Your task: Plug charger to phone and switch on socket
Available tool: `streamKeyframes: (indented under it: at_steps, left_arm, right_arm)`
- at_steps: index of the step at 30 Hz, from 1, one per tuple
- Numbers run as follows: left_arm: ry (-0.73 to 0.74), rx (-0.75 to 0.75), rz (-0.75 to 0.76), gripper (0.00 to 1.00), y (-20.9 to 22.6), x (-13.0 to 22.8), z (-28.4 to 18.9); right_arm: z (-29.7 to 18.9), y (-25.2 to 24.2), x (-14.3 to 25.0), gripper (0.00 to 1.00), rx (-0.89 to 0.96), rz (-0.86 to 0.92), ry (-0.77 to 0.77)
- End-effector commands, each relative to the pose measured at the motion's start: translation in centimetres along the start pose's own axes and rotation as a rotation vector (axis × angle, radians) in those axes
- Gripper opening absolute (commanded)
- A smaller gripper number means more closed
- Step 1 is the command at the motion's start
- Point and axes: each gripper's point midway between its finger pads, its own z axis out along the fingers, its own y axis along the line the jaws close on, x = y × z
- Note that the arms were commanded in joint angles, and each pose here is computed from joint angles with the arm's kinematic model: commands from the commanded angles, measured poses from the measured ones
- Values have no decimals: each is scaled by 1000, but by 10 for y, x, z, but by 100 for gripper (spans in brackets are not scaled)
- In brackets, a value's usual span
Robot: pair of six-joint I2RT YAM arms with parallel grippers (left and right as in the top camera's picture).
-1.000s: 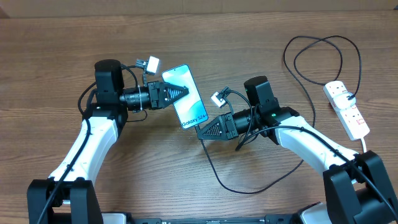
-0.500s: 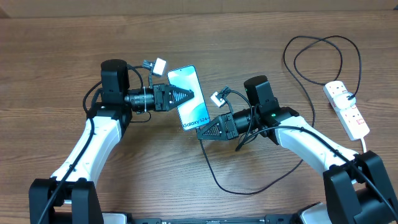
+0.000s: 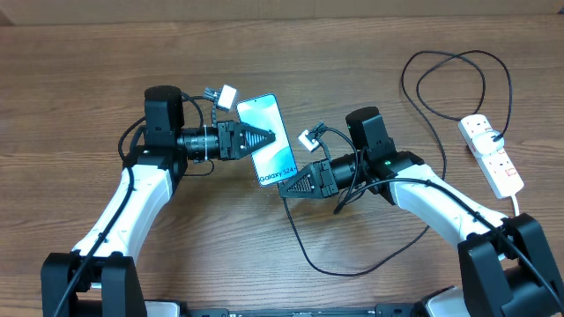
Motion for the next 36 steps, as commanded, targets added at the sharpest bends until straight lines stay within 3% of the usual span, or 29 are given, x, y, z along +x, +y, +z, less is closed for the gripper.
streamKeyframes:
  at_steps: [1, 20, 29, 36]
  left_arm:
    - [151, 147, -44, 4, -26, 35, 15]
    - [114, 77, -87, 4, -13, 30, 17]
    - [29, 20, -69, 4, -5, 8, 12]
    - [-56, 17, -56, 4, 0, -14, -15]
  right_arm:
    - [-12, 0, -28, 4, 80, -77, -86]
    - [-12, -2, -25, 4, 83, -52, -81]
    - [-12, -6, -16, 27, 91, 25, -61]
    - [-12, -9, -9, 54, 97, 75, -46]
